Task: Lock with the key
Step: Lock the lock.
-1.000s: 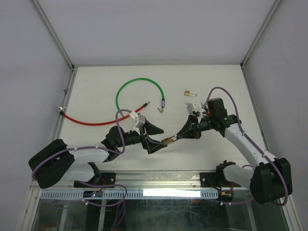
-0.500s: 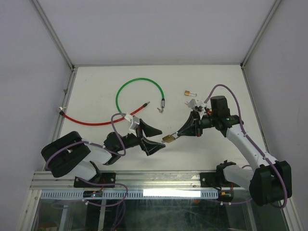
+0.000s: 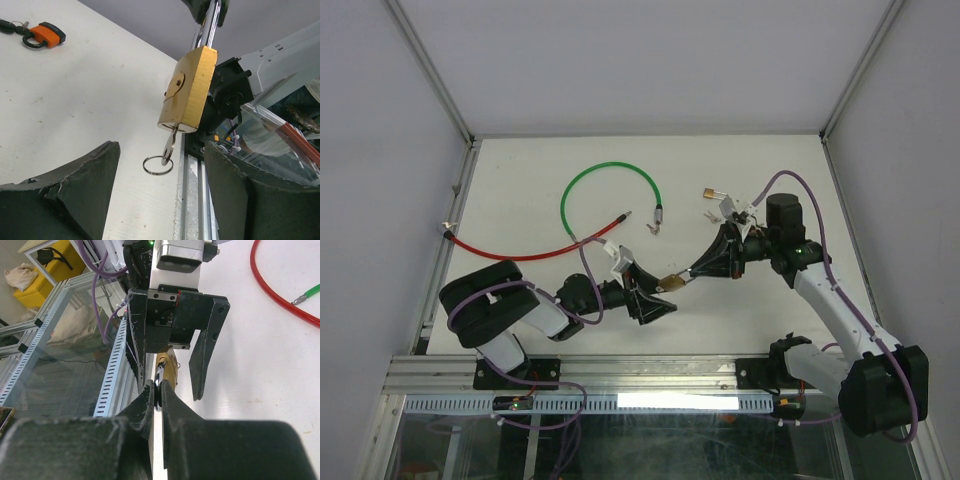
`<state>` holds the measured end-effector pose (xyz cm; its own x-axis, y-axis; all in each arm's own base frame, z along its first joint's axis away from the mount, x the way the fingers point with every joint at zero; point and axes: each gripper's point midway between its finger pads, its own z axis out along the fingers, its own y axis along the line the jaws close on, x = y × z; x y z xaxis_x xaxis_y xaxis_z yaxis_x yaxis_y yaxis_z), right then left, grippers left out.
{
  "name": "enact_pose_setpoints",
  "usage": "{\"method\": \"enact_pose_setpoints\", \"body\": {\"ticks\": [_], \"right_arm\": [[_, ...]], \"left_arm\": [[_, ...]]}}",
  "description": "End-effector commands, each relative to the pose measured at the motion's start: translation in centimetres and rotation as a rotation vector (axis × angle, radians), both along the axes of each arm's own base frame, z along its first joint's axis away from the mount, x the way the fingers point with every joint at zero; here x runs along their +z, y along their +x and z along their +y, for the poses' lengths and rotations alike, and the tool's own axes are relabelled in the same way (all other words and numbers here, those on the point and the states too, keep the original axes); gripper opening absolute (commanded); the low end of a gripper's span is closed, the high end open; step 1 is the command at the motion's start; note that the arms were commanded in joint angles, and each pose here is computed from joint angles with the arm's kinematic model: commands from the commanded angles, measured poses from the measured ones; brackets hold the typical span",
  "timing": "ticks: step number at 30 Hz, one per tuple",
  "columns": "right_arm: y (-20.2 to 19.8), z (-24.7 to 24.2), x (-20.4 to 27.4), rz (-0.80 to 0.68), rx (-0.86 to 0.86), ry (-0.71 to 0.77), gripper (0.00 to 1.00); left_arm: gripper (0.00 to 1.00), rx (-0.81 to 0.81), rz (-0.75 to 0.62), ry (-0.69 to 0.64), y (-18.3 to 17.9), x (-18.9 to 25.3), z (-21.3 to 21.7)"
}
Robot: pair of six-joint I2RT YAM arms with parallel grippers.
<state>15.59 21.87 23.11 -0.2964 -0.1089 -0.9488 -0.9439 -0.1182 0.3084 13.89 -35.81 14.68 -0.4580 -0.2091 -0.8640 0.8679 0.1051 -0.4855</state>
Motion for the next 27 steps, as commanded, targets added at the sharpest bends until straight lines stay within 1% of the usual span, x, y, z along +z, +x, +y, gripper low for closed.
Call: {"method": "enact_pose_setpoints", "body": {"ticks": [1,6,11,18,27], "right_arm": [[-0.6,-0.1,1.6,-0.045,0.043,0.044,0.0],[-0.6,-0.1,1.4,-0.038,0.045,0.044,0.0],[-0.5,-0.1,1.1,-0.029,0.044,0.041,0.0],[-0.5,0.0,0.9,-0.025,0.044,0.04,0.0],[-0.5,0.1,0.7,-0.022,0.049,0.038,0.0]], "left_arm": [[0.69,0.044,-0.227,-0.279,-0.1,8.3,0.4],[0.67,0.101,-0.287,-0.299,0.3,9.4,1.4],[0.63,0.102,-0.341,-0.316,-0.1,10.4,1.7],[0.54,0.086,-0.366,-0.32,-0.3,10.7,1.5],[0.54,0.083,-0.394,-0.327,-0.3,11.1,1.3]]}}
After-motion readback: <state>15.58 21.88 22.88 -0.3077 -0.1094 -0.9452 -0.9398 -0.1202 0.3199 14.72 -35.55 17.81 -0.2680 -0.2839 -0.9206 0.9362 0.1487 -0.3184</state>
